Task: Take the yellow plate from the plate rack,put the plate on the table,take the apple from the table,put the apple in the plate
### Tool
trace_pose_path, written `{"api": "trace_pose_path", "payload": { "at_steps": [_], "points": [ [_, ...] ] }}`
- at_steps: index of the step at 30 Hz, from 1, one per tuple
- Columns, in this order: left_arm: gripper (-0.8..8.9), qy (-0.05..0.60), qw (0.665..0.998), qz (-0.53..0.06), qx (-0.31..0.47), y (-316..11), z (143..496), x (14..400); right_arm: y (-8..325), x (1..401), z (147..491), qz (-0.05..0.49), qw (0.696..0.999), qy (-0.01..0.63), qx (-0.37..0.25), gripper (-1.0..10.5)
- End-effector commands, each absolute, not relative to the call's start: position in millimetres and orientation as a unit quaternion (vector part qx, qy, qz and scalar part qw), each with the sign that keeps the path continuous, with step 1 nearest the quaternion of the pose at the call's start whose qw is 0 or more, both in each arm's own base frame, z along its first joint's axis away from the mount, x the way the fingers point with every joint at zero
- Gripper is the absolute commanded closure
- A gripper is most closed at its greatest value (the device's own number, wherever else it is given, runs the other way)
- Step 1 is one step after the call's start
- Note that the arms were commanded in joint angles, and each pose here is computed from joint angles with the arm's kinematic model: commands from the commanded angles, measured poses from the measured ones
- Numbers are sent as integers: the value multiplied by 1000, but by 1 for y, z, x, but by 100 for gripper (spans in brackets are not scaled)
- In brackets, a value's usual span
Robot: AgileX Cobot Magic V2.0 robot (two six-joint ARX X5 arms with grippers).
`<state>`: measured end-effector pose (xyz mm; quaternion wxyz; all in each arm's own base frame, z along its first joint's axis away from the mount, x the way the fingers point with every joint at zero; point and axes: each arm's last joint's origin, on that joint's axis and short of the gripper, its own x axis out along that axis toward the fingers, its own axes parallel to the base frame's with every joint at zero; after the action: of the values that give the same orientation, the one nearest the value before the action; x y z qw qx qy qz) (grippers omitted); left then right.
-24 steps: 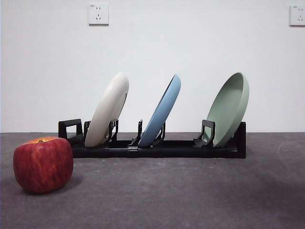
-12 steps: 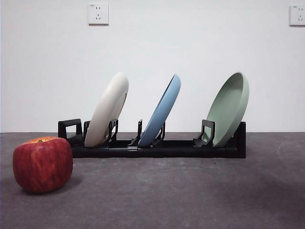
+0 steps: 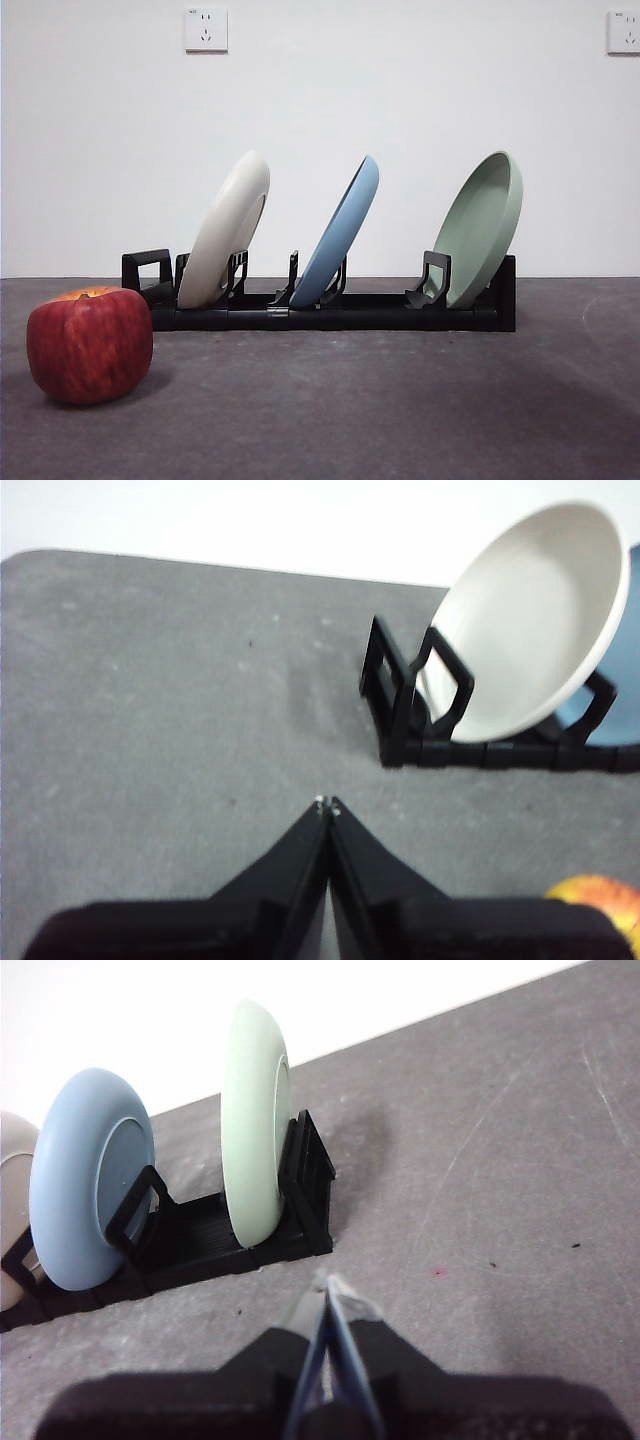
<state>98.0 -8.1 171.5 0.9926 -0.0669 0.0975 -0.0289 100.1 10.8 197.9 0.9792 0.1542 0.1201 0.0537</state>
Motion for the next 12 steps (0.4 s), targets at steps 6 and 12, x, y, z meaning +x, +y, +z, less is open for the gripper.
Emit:
{"api": "trace_pose_path", "payload": {
  "at_steps": [6,12],
  "points": [
    [819,85,993,-40,-73,-9,216,109,13,121,245,55,975,163,140,958],
    [819,110,988,-77,-77,-13,256,127,19,144,274,123,963,216,109,957]
  ]
}}
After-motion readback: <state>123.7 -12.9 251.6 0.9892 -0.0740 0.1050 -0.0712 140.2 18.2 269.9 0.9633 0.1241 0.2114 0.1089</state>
